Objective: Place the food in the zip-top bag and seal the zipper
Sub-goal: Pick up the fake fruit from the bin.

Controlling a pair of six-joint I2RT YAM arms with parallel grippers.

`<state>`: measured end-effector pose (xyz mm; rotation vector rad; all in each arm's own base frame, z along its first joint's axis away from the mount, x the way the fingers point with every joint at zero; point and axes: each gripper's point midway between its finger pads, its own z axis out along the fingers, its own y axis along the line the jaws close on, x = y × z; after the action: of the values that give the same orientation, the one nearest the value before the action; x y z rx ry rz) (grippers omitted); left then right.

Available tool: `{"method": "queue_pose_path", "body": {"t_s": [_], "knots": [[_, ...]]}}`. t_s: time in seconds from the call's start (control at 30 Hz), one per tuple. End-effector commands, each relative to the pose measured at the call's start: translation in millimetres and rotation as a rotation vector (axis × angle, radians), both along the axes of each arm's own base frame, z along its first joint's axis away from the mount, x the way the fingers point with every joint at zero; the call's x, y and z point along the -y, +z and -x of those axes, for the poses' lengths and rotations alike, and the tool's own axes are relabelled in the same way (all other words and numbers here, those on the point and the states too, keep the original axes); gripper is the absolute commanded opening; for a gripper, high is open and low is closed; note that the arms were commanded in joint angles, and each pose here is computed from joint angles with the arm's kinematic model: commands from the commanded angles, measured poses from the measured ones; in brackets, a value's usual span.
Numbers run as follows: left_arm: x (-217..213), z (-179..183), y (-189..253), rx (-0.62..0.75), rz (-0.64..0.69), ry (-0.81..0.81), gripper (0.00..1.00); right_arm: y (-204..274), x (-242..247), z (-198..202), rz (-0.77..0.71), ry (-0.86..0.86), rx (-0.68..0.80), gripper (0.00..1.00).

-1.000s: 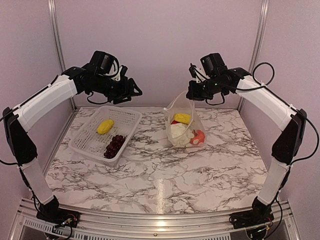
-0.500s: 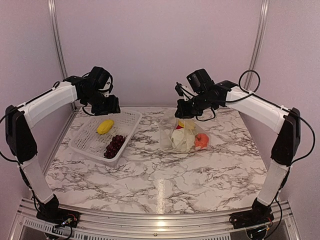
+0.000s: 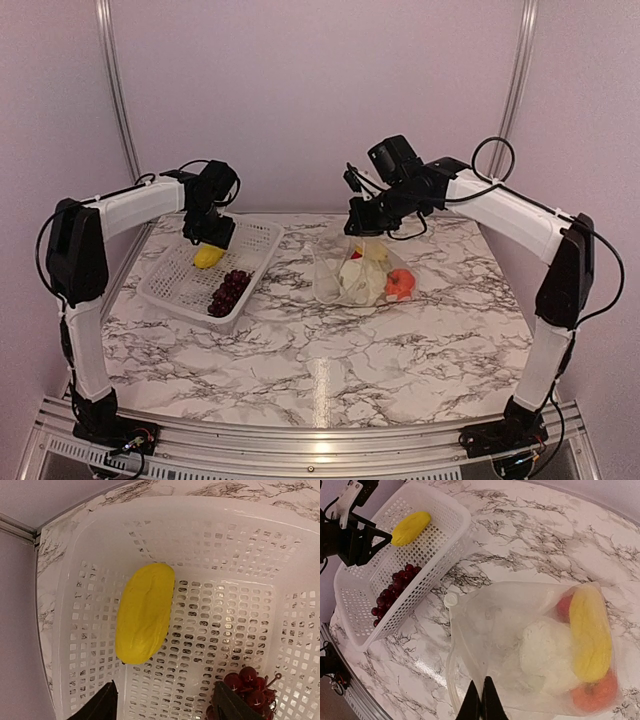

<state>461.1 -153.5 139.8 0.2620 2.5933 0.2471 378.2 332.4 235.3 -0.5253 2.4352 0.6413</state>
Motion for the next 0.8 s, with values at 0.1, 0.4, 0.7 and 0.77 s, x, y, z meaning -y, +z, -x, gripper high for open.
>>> {"method": "queue_pose_path", "body": {"t_s": [0.1,0.4,0.7,0.77], "knots": [[-24,-27,-26,-0.003,-0.205,-0.019,0.66,10,-9,6,0.009,0.041,-0.012,0.0],[-41,-44,-54,-0.018,-0.357,0.007,0.67,8,-12,5,0.013,0.038,-0.031,0.0],[-41,-69,-79,-0.028,-0.324,0.002,0.93,5,-7,10,0.038,0.044,-0.046,0.0],[-38,-71,-85,-0.036,-0.296,-0.003,0.9,4,-6,10,0.044,0.043,-0.046,0.0]]}}
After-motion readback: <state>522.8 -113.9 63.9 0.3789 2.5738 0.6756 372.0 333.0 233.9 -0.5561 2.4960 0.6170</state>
